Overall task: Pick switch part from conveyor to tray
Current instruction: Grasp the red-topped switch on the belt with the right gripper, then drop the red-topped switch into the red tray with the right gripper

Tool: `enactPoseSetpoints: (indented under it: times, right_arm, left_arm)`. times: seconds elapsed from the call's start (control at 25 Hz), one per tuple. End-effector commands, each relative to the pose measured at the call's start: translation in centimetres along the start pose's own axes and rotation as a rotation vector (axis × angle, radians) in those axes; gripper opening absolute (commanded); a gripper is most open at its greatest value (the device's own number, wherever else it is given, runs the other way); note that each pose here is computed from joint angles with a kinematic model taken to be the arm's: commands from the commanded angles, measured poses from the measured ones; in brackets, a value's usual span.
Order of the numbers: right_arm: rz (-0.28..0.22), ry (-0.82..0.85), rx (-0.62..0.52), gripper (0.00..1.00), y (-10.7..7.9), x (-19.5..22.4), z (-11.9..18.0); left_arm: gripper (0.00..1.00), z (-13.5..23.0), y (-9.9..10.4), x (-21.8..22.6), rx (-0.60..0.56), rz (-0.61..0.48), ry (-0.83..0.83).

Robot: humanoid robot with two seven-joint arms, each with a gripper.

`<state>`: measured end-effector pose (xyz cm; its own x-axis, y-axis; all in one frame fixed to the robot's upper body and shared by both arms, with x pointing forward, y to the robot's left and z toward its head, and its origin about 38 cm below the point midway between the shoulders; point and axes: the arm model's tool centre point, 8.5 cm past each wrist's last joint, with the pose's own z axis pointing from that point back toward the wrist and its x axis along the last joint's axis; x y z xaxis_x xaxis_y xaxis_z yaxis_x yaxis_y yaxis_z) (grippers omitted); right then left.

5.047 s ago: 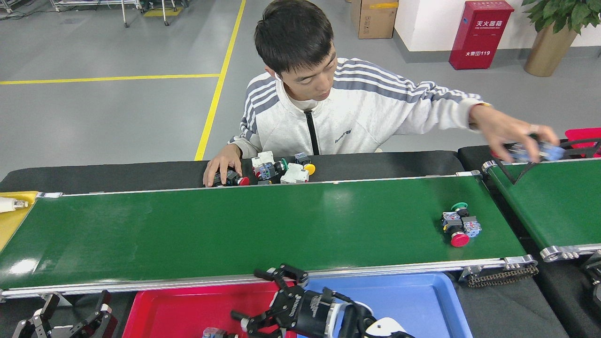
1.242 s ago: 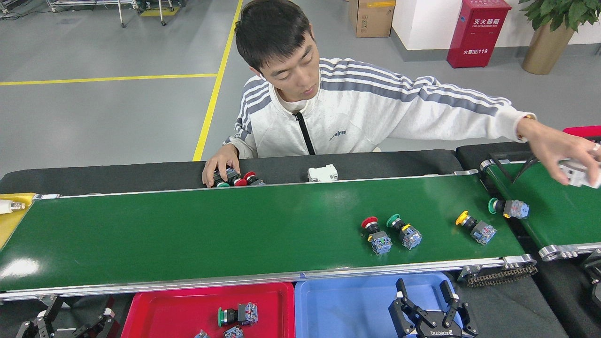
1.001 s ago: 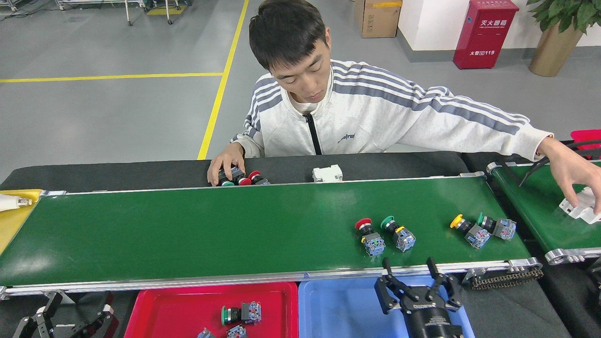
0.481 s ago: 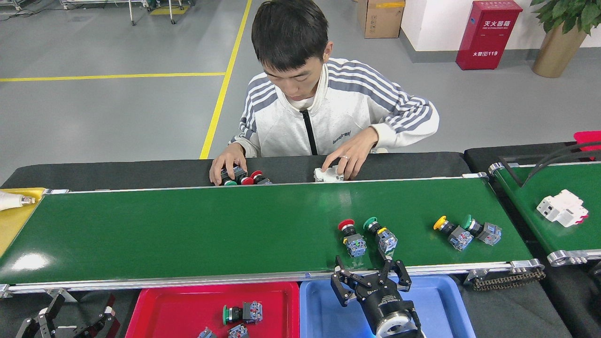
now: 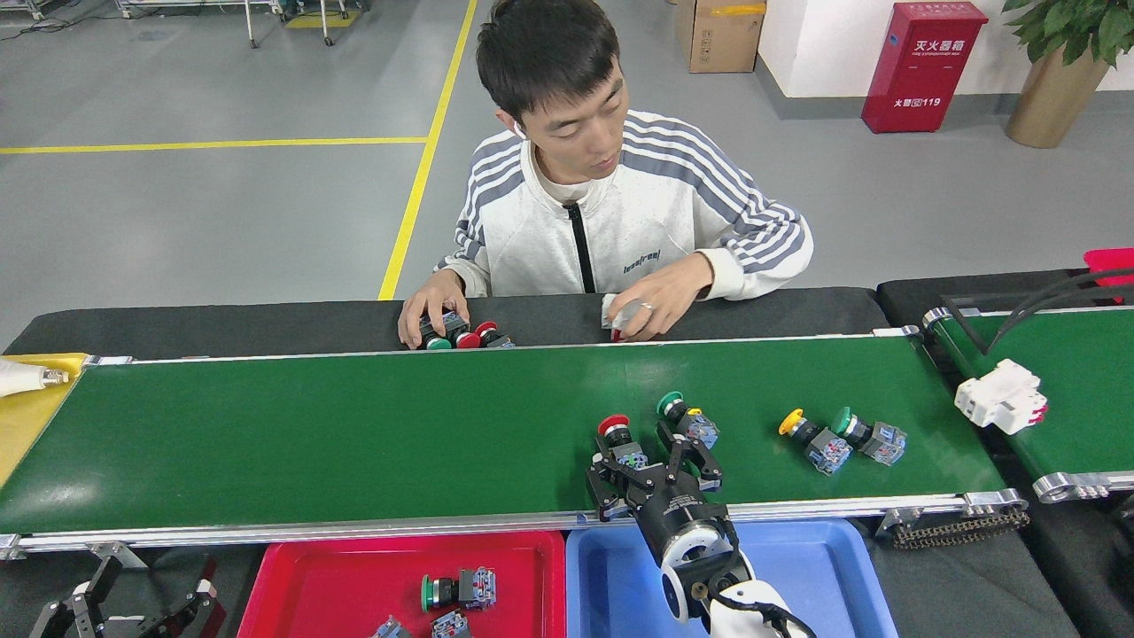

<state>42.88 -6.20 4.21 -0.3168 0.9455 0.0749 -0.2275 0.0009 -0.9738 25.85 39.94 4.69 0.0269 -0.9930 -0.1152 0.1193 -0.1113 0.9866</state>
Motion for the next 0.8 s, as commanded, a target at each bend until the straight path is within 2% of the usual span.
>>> enactPoseSetpoints:
  times: [0.0, 0.2, 0.28, 0.4, 0.44, 0.48, 0.52, 0.56, 0.64, 0.76]
  right_arm:
    - [0.01, -0.016, -0.021, 0.03, -1.3, 0.1, -0.4]
    - [0.011, -0.034, -0.042, 0.02, -1.8, 0.7, -0.1]
    - [0.033, -0.121, -0.083, 0.02, -2.5, 3.7, 1.0]
    - [0.041, -0.28, -0.112, 0.03, -2.0, 8.5, 4.3]
    - [0.044, -0.324, -0.118, 0.12, -1.8, 10.0, 5.6]
    - [0.049, -0.364, -0.112, 0.39, -1.2, 11.2, 6.6]
    - [0.063, -0.397, -0.102, 0.9, -0.5, 12.3, 7.3]
    - [0.068, -0.421, -0.093, 1.0, 0.0, 13.1, 7.7]
    - [0.074, -0.447, -0.086, 1.0, 0.5, 13.8, 8.0]
    - [0.067, -0.442, -0.099, 1.0, 0.0, 13.8, 8.0]
  left_arm:
    - [1.0, -0.1, 0.7, -0.3, 0.017, -0.018, -0.003]
    - [1.0, 0.0, 0.6, -0.3, 0.014, -0.017, -0.004]
    - [1.0, 0.1, 0.6, -0.3, 0.014, -0.018, -0.005]
    - [1.0, 0.1, 0.6, -0.3, 0.015, -0.019, -0.003]
    - [1.0, 0.1, 0.6, -0.3, 0.015, -0.019, -0.003]
    - [1.0, 0.1, 0.6, -0.3, 0.015, -0.019, -0.003]
    - [1.0, 0.1, 0.6, -0.3, 0.015, -0.019, -0.003]
    - [1.0, 0.1, 0.7, -0.3, 0.017, -0.019, -0.005]
    - [1.0, 0.1, 0.8, -0.3, 0.019, -0.02, -0.006]
    - [1.0, 0.1, 0.7, -0.2, 0.018, -0.019, -0.006]
